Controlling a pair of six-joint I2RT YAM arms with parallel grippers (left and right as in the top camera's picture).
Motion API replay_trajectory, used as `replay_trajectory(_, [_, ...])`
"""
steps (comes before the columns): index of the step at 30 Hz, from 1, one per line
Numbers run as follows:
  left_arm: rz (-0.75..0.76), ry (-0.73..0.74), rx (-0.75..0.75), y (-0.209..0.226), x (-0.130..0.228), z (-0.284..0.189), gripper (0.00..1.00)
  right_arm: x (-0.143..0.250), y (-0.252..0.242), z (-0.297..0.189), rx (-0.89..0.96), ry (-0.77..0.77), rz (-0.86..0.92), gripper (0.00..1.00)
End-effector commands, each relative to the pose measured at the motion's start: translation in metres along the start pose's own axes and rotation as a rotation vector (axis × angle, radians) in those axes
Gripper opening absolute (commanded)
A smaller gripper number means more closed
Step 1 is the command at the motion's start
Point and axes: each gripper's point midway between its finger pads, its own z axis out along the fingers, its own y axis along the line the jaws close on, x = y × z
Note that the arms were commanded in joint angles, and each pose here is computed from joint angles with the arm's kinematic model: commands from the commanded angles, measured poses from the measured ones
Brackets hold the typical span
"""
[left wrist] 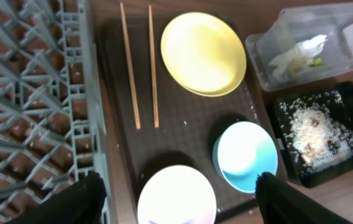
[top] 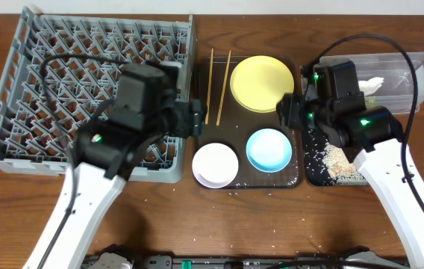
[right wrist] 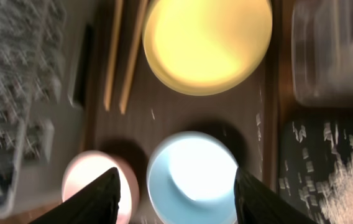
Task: Sort waste into correct bins and load items into the dishwasher
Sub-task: 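Reach the left gripper to the chopsticks and grasp one chopstick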
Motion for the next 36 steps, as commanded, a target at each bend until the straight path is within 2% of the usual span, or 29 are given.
replay_trajectory(1, [0.026, -0.006, -0.033, -0.005, -0.008, 0.020, 0.71, 0.016, -0.009, -0.003, 0.039, 0.071, -0.036, 0.46])
replay_trajectory(2, [0.034, 0.001, -0.042, -0.005, -0.008, 0.029, 0.69, 0.022, -0.015, -0.004, 0.068, 0.094, -0.033, 0.41])
replay_trajectory(3, [0.048, 0.015, -0.068, -0.005, -0.006, 0.044, 0.62, 0.030, -0.021, -0.006, 0.097, 0.127, -0.028, 0.26])
replay_trajectory(5, [0.066, 0.026, -0.108, -0.004, -0.004, 0.060, 0.61, 0.038, -0.026, -0.007, 0.122, 0.157, -0.015, 0.13])
replay_trajectory(9, [0.106, 0.066, -0.145, -0.008, 0.006, 0.099, 0.61, 0.038, -0.057, -0.014, 0.258, 0.140, 0.102, 0.10])
replay_trajectory(13, [0.171, 0.118, -0.144, -0.011, 0.019, 0.134, 0.61, 0.024, -0.091, -0.025, 0.258, 0.103, 0.239, 0.10])
replay_trajectory(15, [0.193, 0.138, -0.176, -0.003, 0.024, 0.147, 0.61, 0.019, -0.101, -0.032, 0.212, 0.091, 0.273, 0.22])
replay_trajectory(16, [0.196, 0.136, -0.212, 0.004, 0.024, 0.154, 0.61, 0.016, -0.110, -0.036, 0.195, 0.082, 0.313, 0.41])
replay_trajectory(18, [0.199, 0.123, -0.264, 0.015, 0.022, 0.165, 0.61, 0.015, -0.121, -0.040, 0.197, 0.075, 0.360, 0.73])
replay_trajectory(20, [0.196, 0.109, -0.282, 0.021, 0.020, 0.178, 0.61, 0.016, -0.128, -0.042, 0.208, 0.072, 0.383, 0.99])
replay_trajectory(24, [0.191, 0.087, -0.268, 0.022, 0.020, 0.204, 0.59, 0.015, -0.132, -0.043, 0.212, 0.068, 0.392, 0.99])
replay_trajectory(26, [0.192, 0.084, -0.267, 0.023, 0.022, 0.215, 0.51, 0.015, -0.132, -0.043, 0.212, 0.068, 0.392, 0.99])
replay_trajectory(36, [0.169, 0.121, -0.299, 0.052, 0.043, 0.263, 0.50, 0.015, -0.132, -0.043, 0.212, 0.068, 0.392, 0.99])
